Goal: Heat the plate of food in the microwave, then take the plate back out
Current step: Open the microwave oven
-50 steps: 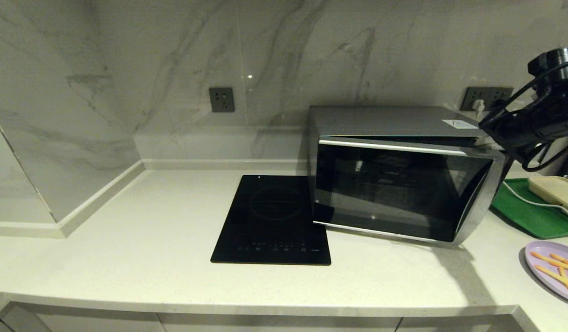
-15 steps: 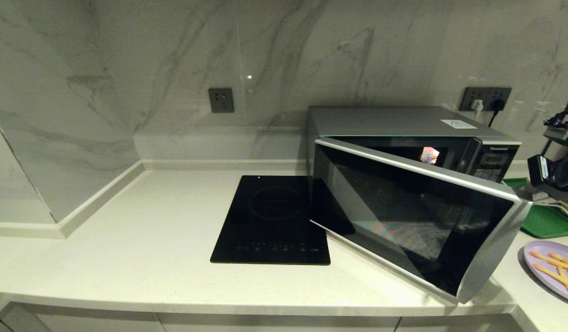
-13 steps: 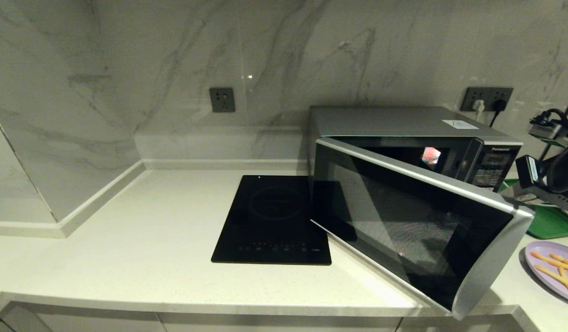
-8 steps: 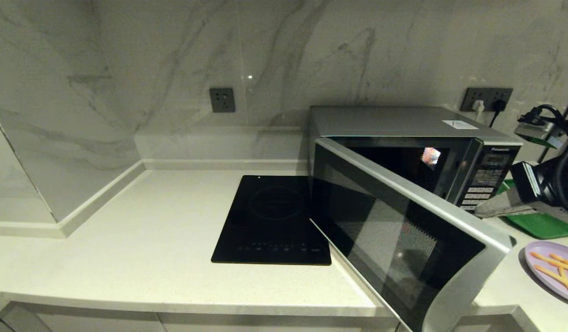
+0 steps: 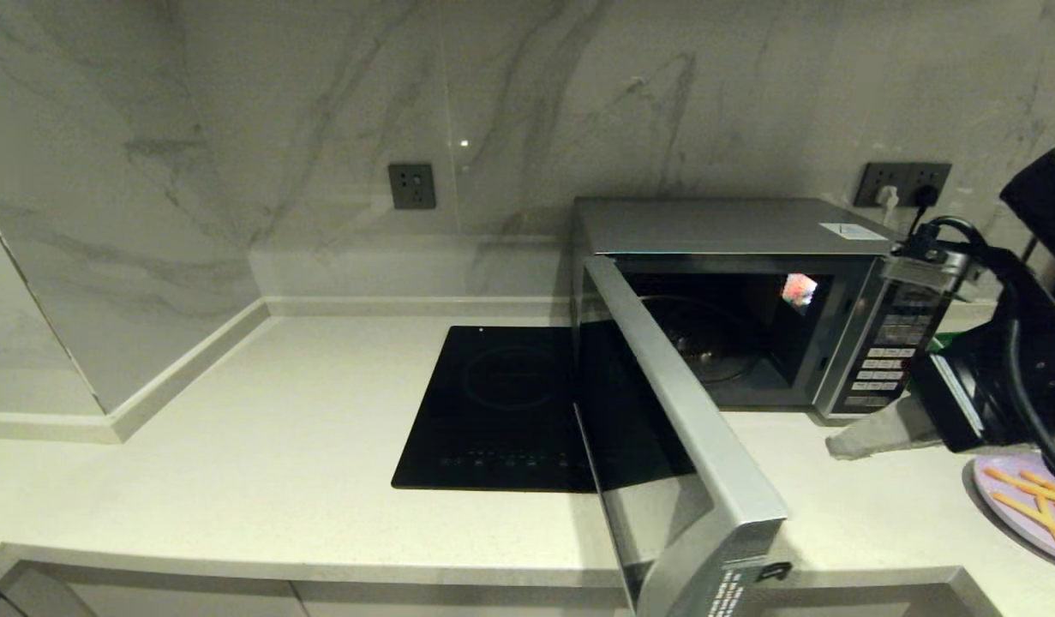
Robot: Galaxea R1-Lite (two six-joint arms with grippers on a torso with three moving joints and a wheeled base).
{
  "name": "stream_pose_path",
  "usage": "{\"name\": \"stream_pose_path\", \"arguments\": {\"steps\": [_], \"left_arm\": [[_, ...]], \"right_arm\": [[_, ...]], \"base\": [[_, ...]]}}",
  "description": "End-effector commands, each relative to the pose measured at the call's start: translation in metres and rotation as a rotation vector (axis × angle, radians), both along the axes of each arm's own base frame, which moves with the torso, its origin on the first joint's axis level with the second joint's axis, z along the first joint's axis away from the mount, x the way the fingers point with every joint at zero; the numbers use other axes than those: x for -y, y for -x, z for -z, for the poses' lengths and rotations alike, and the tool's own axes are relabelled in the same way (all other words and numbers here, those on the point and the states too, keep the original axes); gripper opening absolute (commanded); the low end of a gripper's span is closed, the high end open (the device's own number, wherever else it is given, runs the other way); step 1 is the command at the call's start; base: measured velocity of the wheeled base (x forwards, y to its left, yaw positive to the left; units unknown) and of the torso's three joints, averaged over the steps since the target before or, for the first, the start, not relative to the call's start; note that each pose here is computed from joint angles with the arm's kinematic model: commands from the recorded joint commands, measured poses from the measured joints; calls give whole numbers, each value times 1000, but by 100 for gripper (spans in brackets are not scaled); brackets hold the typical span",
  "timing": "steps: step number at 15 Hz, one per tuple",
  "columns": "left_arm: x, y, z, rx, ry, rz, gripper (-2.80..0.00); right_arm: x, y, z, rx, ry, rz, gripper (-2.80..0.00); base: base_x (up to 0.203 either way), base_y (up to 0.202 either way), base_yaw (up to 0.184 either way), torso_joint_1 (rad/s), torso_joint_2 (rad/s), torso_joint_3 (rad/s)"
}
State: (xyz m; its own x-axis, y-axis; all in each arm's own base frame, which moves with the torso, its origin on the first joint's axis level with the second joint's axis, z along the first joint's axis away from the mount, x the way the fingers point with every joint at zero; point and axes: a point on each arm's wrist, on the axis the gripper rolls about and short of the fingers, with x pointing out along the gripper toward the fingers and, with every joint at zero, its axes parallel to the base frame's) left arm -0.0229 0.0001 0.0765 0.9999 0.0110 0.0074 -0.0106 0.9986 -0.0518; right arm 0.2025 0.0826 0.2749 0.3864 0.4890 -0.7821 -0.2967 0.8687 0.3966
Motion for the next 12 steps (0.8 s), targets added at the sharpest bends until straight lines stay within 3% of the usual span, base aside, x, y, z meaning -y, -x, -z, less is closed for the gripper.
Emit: {"name": "stream_pose_path", "arguments": {"steps": [1, 8, 12], "left_arm": [[0, 0, 0, 0, 0, 0, -280], [0, 0, 0, 0, 0, -1, -280], [0, 0, 0, 0, 0, -1, -280]], "right_arm": [[-23, 0, 7, -31, 10, -93, -280], [-98, 0, 33, -7, 78, -307, -280], [-115, 4, 31, 11, 77, -358, -280]], "base": [[0, 0, 0, 0, 0, 0], [0, 0, 0, 0, 0, 0], [0, 0, 0, 0, 0, 0]]}}
